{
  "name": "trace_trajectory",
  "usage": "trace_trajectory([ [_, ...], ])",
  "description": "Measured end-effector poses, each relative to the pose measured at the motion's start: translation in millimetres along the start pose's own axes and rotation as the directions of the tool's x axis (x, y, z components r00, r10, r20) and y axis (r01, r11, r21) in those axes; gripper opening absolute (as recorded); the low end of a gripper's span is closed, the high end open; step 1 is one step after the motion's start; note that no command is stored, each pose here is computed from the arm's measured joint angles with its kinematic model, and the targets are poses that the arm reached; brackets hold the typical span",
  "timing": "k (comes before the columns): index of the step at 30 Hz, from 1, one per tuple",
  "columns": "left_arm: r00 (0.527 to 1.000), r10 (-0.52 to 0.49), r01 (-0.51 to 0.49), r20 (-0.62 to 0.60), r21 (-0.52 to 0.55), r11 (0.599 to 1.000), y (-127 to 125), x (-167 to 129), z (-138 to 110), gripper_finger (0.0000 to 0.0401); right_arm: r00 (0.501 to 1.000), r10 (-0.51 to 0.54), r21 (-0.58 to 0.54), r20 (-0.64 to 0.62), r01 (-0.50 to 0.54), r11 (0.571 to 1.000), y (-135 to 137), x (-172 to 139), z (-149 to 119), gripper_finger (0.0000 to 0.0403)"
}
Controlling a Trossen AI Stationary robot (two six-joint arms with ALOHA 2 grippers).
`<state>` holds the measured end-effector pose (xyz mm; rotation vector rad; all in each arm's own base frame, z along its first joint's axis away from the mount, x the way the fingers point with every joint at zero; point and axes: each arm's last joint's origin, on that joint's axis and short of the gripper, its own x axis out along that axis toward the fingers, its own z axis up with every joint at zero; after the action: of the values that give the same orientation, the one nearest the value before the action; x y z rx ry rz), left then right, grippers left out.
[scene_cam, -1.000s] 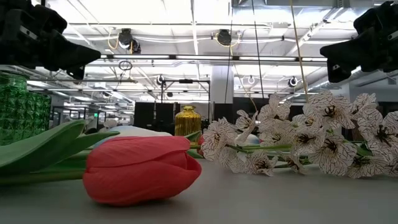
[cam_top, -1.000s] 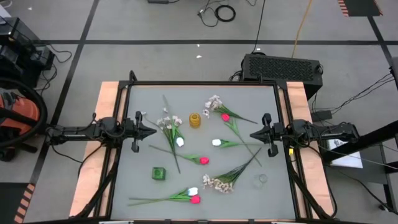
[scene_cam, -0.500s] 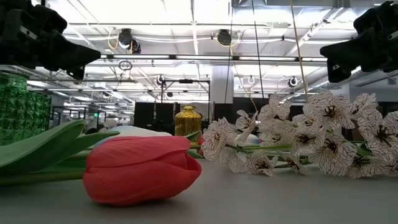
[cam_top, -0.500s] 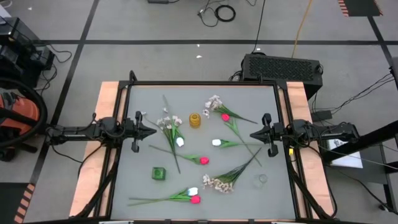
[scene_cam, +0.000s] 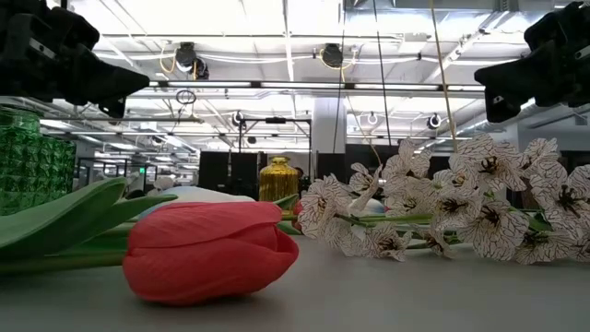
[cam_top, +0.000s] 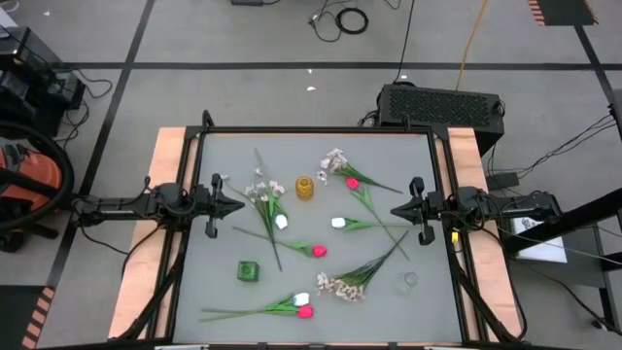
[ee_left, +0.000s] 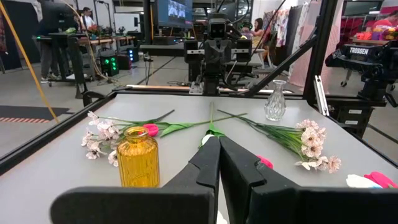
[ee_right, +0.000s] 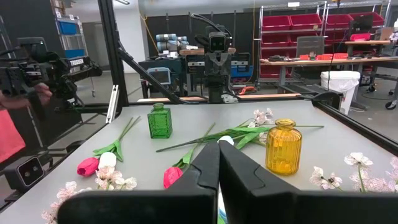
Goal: Sort flowers into vase by color
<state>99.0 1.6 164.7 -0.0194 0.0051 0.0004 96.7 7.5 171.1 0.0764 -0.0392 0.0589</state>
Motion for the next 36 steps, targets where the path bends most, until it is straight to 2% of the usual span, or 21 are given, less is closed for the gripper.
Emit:
trace_trajectory([
  [17,1.000,0.000,0.000,0.025,0.000,1.000,0.0,0.0,2.4,0.0015,1.000,0.001,0.000,0.000,-0.001,1.000,0.0,0.0,0.0,0.0000],
  [21,0.997,0.058,-0.058,0.053,-0.007,0.998,1.6,-0.2,5.1,0.0015,1.000,0.000,0.000,0.000,0.000,1.000,0.0,0.0,0.0,0.0000],
  [23,0.994,0.059,-0.054,0.092,-0.053,0.997,1.6,-0.5,8.9,0.0015,1.000,0.000,0.000,0.000,0.000,1.000,0.0,0.0,0.1,0.0000],
  [26,0.983,0.046,-0.031,0.176,-0.087,0.996,0.9,-2.2,23.2,0.0015,1.000,0.000,0.000,0.000,0.000,1.000,0.0,0.0,-0.1,0.0000],
  [29,0.966,0.044,-0.011,0.253,-0.129,0.992,0.3,-6.4,49.4,0.0015,1.000,0.000,0.000,0.000,0.000,1.000,0.0,0.0,-0.1,0.0000],
  [36,0.977,0.074,-0.052,0.200,-0.109,0.993,-0.1,-4.4,114.8,0.0015,1.000,0.000,0.000,0.000,0.000,1.000,0.0,0.0,0.0,0.0000],
])
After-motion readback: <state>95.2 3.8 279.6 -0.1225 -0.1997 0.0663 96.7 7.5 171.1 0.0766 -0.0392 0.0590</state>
